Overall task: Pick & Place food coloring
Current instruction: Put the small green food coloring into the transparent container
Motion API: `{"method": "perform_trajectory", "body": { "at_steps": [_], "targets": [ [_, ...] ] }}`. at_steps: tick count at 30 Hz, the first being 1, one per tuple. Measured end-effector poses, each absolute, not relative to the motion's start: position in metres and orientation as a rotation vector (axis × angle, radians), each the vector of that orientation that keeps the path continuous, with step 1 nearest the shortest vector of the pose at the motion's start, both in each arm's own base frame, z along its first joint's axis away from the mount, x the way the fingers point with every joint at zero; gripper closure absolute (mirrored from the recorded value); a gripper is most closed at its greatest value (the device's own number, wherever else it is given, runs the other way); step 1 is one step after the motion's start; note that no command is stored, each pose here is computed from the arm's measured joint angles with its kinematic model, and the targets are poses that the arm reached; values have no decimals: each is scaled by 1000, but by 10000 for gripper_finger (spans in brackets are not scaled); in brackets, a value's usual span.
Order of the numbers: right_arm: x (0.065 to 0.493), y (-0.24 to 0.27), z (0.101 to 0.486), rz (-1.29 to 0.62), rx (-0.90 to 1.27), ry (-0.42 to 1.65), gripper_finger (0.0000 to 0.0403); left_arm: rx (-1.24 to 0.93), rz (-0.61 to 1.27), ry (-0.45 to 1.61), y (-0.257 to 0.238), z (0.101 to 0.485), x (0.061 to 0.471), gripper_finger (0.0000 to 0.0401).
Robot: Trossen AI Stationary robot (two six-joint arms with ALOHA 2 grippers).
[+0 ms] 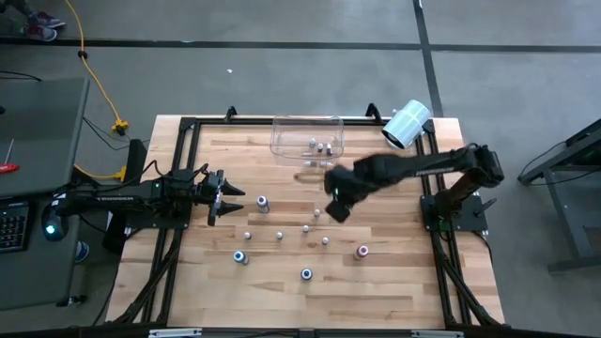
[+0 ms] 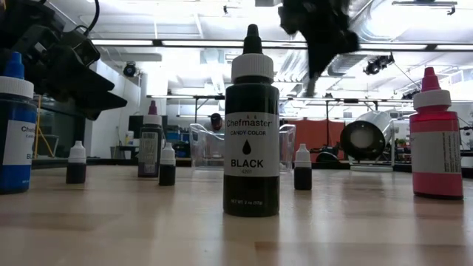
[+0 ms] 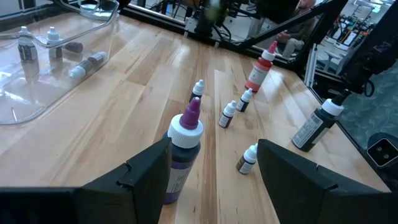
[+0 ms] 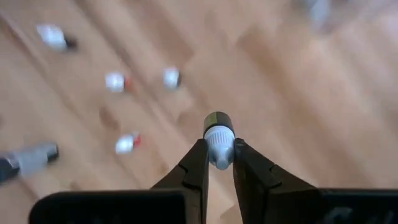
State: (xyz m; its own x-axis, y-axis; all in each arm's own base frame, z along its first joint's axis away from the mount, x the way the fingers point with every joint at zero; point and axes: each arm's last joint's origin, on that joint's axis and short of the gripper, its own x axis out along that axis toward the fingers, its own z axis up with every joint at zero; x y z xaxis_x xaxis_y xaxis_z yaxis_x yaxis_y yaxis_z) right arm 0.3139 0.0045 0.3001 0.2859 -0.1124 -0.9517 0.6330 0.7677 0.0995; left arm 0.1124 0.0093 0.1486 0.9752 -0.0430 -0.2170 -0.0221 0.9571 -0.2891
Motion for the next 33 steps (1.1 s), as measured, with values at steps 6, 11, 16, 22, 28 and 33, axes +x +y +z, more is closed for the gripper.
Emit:
{"method": "perform_trajectory", "body": {
  "at_steps": [6,11,16,22,28,33],
  "targets": [
    [316,-42,348,-600,422,1040,359,-294,-11,224,9,149,112,167],
    [324,-91,346,-677,391,1013,358,-295,-11,224,9,149,112,167],
    [340,-142,323,-696,436,1005,358,-295,-11,224,9,149,112,167],
    [358,-189,283,-682,516,1058,359,-295,-11,224,9,149,112,167],
    [367,-217,249,-692,546,1133,355,-295,-11,224,9,149,112,167],
    [365,-233,236,-686,522,1171,357,-295,-11,224,9,149,112,167]
  ]
}}
